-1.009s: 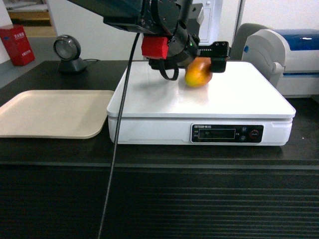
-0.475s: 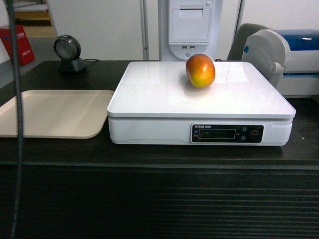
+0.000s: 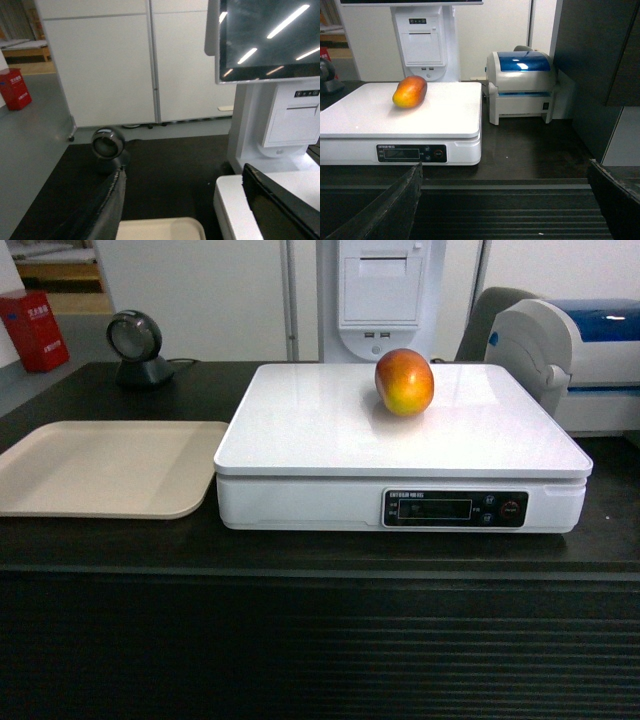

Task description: Place dark red mango on scale at checkout

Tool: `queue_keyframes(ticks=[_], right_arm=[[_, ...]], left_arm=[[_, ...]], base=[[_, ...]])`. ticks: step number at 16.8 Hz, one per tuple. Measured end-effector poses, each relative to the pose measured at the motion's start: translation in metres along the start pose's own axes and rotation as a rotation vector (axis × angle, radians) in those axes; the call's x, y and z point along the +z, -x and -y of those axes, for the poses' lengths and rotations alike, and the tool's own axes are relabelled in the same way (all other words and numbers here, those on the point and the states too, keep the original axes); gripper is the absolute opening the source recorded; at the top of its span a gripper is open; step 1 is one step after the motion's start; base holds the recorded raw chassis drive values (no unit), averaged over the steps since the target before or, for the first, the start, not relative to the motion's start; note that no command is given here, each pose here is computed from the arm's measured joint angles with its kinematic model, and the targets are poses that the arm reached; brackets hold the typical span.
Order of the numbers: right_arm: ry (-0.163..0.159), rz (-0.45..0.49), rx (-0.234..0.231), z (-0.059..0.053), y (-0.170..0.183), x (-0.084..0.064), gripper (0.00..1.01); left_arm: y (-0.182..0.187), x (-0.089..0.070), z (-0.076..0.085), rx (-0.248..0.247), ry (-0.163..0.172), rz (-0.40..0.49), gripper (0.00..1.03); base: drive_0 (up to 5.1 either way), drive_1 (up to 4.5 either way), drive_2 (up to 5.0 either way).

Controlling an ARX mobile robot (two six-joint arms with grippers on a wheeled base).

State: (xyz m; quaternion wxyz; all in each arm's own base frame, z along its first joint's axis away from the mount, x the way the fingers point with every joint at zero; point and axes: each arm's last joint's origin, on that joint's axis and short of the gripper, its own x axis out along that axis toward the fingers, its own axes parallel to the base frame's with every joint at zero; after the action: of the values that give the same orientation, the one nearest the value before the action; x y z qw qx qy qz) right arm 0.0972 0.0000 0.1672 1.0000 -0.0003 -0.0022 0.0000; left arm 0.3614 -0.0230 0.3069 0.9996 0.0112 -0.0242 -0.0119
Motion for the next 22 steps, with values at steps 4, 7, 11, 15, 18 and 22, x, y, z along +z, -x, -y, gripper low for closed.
queue_keyframes(ticks=[4, 7, 11, 15, 18, 22], right_arm=[[0.000, 0.000, 0.000, 0.000, 0.000, 0.000, 0.98], [0.000, 0.000, 0.000, 0.000, 0.000, 0.000, 0.98], [0.000, 0.000, 0.000, 0.000, 0.000, 0.000, 0.98], [0.000, 0.000, 0.000, 0.000, 0.000, 0.000, 0.98], [0.000, 0.000, 0.000, 0.000, 0.000, 0.000, 0.98], [0.000, 0.000, 0.000, 0.000, 0.000, 0.000, 0.98]], left_arm=[[0.103, -0.051, -0.021, 0.035, 0.015, -0.007, 0.26], [0.139, -0.085, -0.017, 0.019, 0.019, -0.065, 0.02], [0.176, -0.103, -0.016, 0.022, 0.019, -0.059, 0.02], [0.202, -0.113, -0.016, 0.024, 0.019, -0.055, 0.02], [0.217, -0.119, -0.015, 0.024, 0.019, -0.057, 0.02], [0.228, -0.125, -0.015, 0.024, 0.019, -0.027, 0.02]], base=[[0.0, 0.00, 0.0], [0.0, 0.00, 0.0], [0.0, 0.00, 0.0], [0.0, 0.00, 0.0], [0.0, 0.00, 0.0], [0.0, 0.00, 0.0]])
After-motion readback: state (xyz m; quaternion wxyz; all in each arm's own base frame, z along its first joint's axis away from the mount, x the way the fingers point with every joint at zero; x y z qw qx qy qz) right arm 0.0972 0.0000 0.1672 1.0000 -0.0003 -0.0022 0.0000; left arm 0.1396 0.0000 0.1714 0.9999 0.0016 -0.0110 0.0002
